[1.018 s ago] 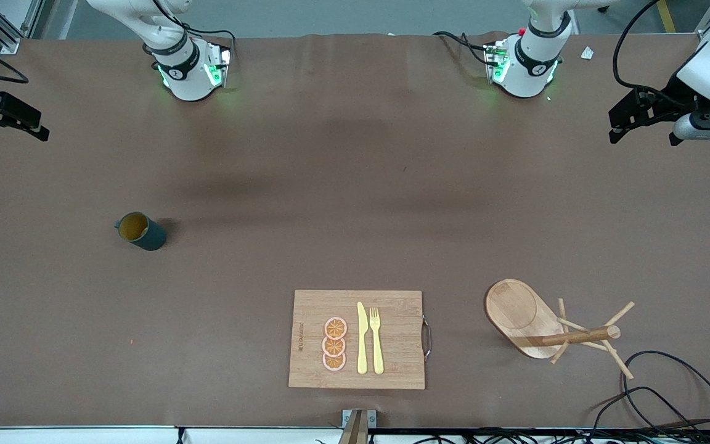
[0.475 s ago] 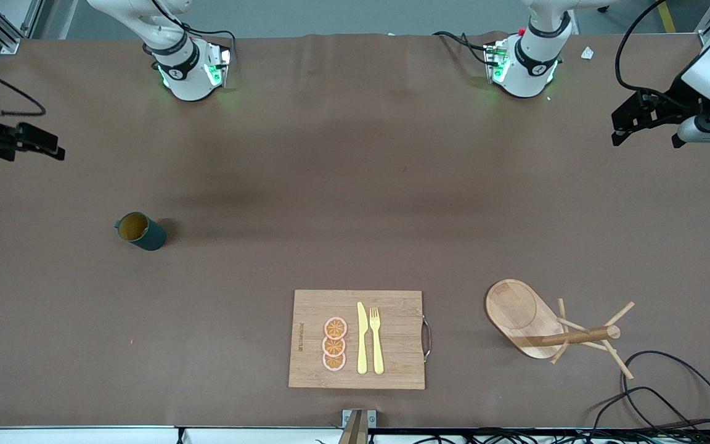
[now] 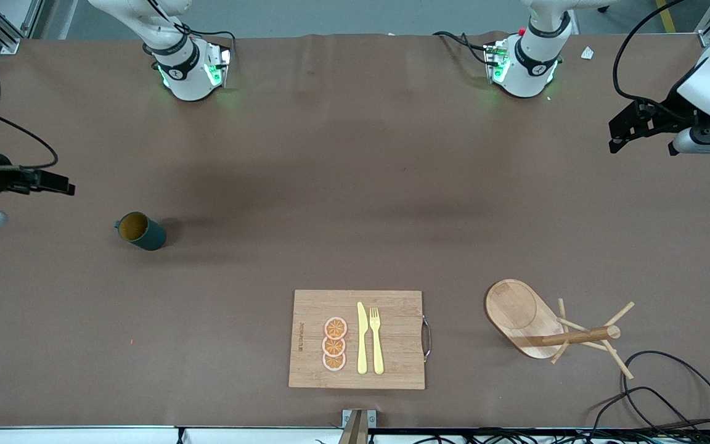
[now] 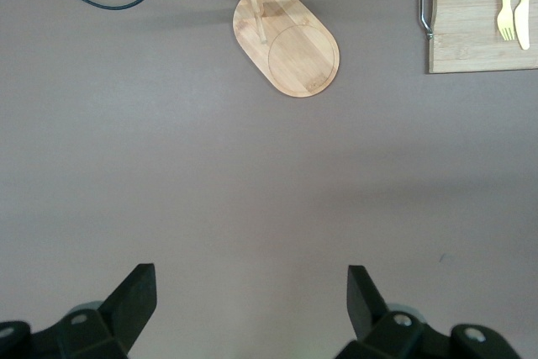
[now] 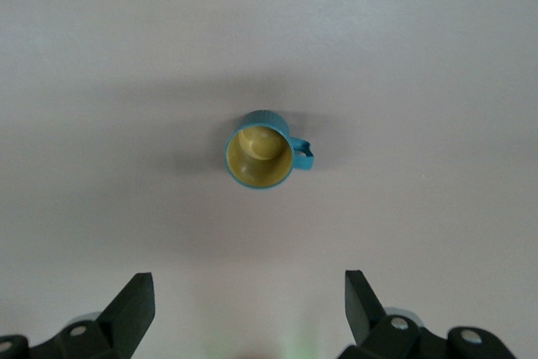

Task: Pass cup and hang on rack
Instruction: 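Reach the right gripper down to the teal mug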

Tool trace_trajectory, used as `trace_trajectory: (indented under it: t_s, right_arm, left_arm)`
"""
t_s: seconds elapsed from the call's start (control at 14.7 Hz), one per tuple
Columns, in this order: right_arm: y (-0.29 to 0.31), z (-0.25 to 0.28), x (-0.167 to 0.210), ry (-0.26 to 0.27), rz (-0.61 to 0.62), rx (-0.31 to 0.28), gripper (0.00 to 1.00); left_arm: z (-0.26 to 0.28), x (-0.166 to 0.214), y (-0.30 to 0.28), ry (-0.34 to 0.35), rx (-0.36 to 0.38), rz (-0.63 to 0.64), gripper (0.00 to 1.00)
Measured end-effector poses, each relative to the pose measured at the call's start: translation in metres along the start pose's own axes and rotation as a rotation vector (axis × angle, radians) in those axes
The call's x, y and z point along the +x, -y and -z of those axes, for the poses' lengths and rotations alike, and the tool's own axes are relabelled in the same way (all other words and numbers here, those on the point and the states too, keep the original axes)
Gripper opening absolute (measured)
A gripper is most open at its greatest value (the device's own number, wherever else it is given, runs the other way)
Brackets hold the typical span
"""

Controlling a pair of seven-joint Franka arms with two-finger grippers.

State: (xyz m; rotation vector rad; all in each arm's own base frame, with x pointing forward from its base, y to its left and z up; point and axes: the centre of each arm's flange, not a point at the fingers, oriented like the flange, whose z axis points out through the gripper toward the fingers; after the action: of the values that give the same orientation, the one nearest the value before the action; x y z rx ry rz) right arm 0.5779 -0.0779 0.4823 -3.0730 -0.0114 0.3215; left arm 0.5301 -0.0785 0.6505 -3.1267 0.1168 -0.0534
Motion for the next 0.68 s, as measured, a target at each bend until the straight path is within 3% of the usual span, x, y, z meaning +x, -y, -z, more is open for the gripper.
trace_trajectory:
  t_s: [0.41, 0.68]
  right_arm:
    - [-0.020, -0.102, 0.047, -0.050, 0.276, -0.019, 1.00]
    - [-0.036, -0.145, 0.061, -0.033, 0.376, -0.015, 1.00]
  left_arm:
    - [0.000, 0.000, 0.000, 0.000, 0.000, 0.000, 1.00]
    - [0.000, 0.000, 0.000, 0.002, 0.000, 0.000, 1.00]
